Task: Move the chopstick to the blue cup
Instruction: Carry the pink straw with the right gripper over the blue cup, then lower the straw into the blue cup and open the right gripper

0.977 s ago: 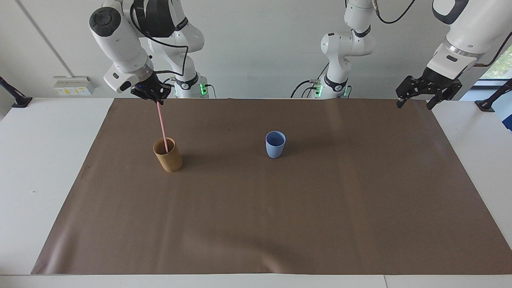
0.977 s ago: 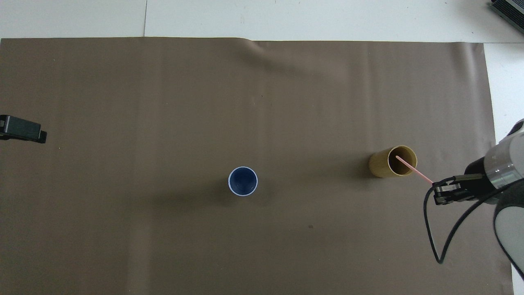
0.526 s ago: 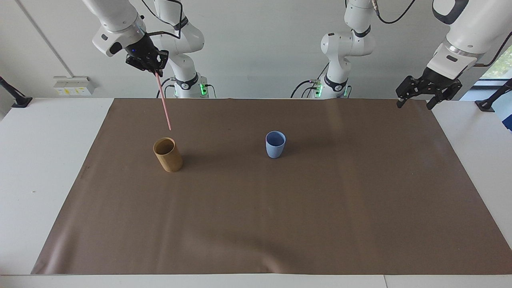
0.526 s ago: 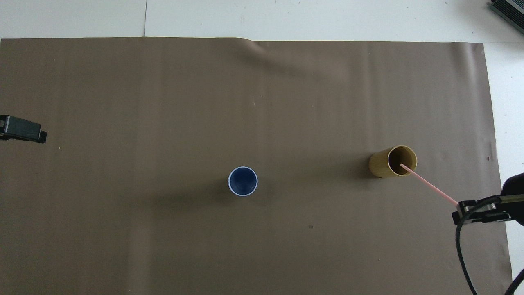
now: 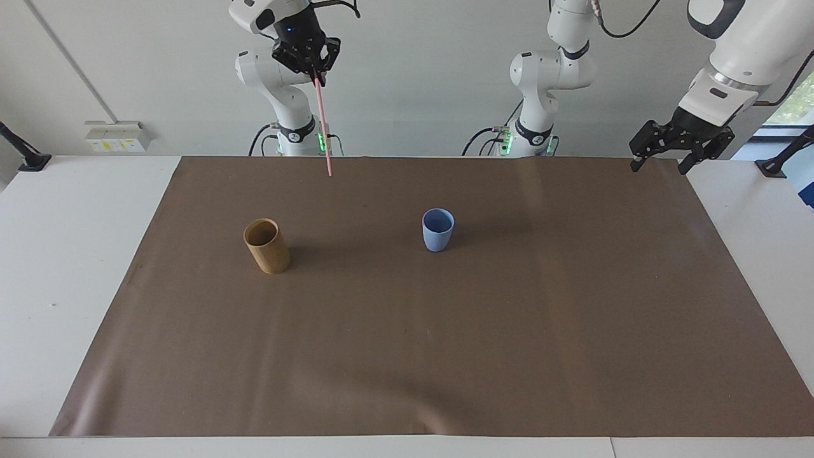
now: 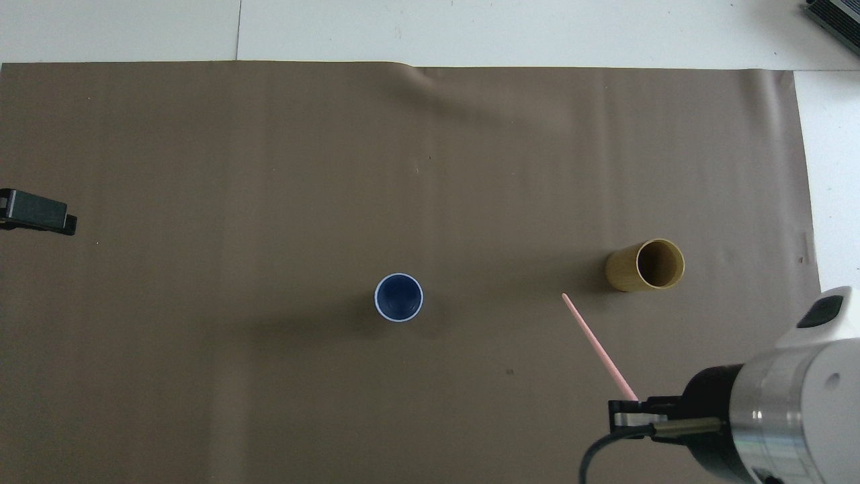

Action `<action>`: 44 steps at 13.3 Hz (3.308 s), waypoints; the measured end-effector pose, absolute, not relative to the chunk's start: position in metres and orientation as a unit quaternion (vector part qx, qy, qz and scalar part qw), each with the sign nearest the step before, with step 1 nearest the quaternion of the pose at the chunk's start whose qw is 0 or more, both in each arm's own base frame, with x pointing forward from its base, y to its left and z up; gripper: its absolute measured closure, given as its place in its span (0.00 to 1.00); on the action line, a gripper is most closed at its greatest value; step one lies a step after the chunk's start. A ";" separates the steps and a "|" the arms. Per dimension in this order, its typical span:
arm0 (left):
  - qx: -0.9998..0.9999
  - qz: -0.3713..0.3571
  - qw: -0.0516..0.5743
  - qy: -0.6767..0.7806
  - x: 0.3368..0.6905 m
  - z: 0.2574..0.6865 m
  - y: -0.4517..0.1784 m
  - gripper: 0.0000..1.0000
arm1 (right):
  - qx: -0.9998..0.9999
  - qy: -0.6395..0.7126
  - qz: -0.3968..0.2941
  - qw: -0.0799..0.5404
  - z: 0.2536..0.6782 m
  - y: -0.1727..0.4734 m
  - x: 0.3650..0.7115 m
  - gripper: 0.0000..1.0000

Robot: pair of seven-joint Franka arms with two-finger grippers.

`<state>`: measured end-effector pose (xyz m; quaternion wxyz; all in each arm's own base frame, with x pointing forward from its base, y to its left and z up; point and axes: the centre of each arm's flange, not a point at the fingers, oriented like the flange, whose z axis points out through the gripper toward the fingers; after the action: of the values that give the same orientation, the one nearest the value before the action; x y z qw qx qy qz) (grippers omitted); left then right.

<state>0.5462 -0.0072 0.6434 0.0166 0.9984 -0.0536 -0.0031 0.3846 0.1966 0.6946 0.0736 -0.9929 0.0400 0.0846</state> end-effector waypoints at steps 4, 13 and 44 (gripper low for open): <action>0.998 -0.003 0.017 -0.054 0.546 0.643 -0.007 0.00 | -0.990 0.068 0.081 0.091 0.690 0.278 0.357 0.91; 0.998 -0.003 0.017 -0.054 0.546 0.643 -0.007 0.00 | -0.978 0.118 0.117 0.129 0.609 0.388 0.383 0.91; 0.999 -0.003 0.017 -0.047 0.546 0.644 -0.002 0.00 | -0.977 0.145 0.110 0.112 0.471 0.402 0.430 0.91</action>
<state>0.5459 -0.0025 0.6436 0.0167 0.9987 -0.0471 -0.0033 0.4303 0.4016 0.4709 0.1121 -0.9769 0.1451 0.1101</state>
